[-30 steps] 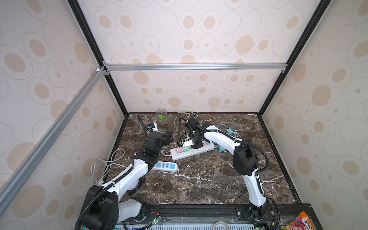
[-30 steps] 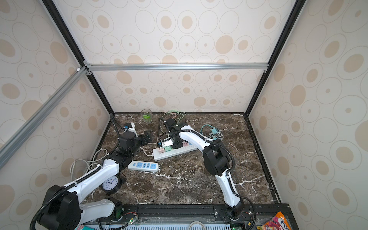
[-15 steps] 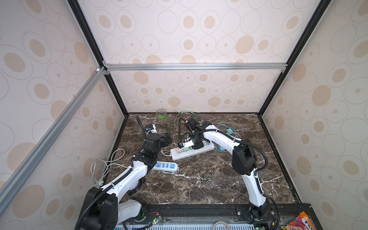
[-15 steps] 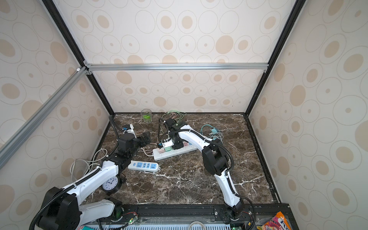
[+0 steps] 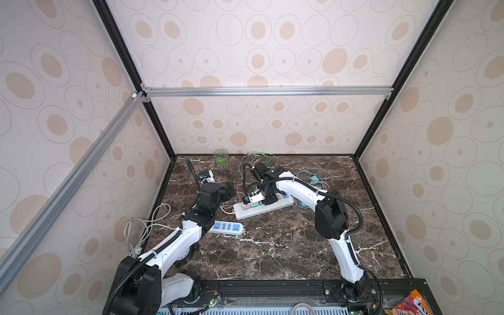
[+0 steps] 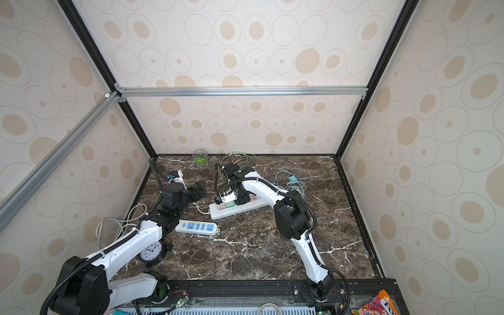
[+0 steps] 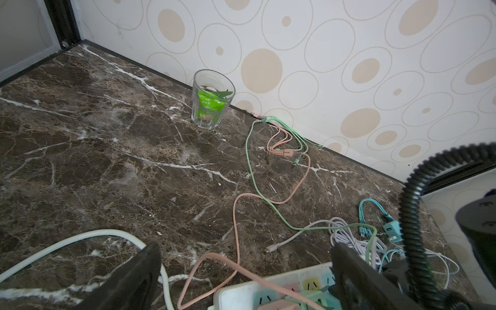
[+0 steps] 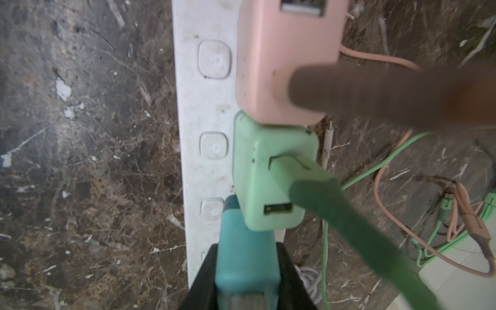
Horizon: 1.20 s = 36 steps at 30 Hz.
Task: Insert plugs into power strip
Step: Insert the plug into the socket.
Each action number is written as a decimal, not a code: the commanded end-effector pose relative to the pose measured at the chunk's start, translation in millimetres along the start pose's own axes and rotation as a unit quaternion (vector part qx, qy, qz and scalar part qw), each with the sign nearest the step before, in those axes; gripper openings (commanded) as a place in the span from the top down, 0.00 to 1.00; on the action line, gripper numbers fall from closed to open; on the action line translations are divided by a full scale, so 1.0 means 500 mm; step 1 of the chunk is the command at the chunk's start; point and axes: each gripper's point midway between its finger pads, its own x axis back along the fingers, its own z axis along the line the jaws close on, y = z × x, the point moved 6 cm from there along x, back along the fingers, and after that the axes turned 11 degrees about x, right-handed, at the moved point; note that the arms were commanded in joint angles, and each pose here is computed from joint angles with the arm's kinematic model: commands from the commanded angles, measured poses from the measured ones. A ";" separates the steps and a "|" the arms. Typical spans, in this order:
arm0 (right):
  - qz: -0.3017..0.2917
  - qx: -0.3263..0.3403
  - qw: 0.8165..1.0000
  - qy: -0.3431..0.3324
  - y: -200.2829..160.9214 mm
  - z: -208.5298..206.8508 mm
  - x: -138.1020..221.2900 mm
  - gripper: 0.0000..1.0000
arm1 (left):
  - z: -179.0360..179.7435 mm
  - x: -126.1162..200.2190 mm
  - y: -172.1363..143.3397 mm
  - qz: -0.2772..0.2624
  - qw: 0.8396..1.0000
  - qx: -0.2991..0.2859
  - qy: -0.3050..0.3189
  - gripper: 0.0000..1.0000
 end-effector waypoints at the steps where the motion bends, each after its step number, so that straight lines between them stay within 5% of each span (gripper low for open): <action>1: 0.021 -0.013 0.989 0.146 0.003 0.097 -0.034 1.00 | 0.001 0.007 0.013 -0.011 1.000 0.001 0.000 0.02; 7: 0.007 -0.046 0.985 0.168 0.032 0.122 0.005 1.00 | 0.001 0.003 0.013 -0.009 1.000 0.000 0.000 0.02; 14: 0.067 -0.076 0.976 0.191 0.025 0.131 -0.053 1.00 | -0.002 0.000 0.013 -0.005 1.000 0.000 -0.002 0.02; 23: 0.115 -0.129 0.975 0.142 0.025 0.132 -0.079 1.00 | -0.002 -0.001 0.014 -0.005 1.000 -0.002 -0.001 0.02; 26: 0.093 -0.127 0.982 0.103 0.027 0.123 -0.053 0.81 | -0.004 -0.004 0.014 -0.002 1.000 -0.005 -0.002 0.02; 28: 0.062 -0.120 0.988 0.073 0.034 0.118 -0.030 0.50 | -0.007 -0.006 0.013 0.000 1.000 -0.006 -0.004 0.02; 29: 0.046 -0.113 0.991 0.059 0.037 0.118 -0.018 0.12 | -0.007 -0.007 0.013 0.001 1.000 -0.006 -0.005 0.02; 30: 0.032 -0.106 0.993 0.049 0.040 0.121 -0.008 0.00 | -0.008 -0.007 0.013 0.002 1.000 -0.006 -0.006 0.02; 36: 0.010 -0.098 0.994 0.048 0.035 0.154 0.033 0.00 | -0.013 -0.008 0.013 0.005 1.000 -0.007 -0.009 0.02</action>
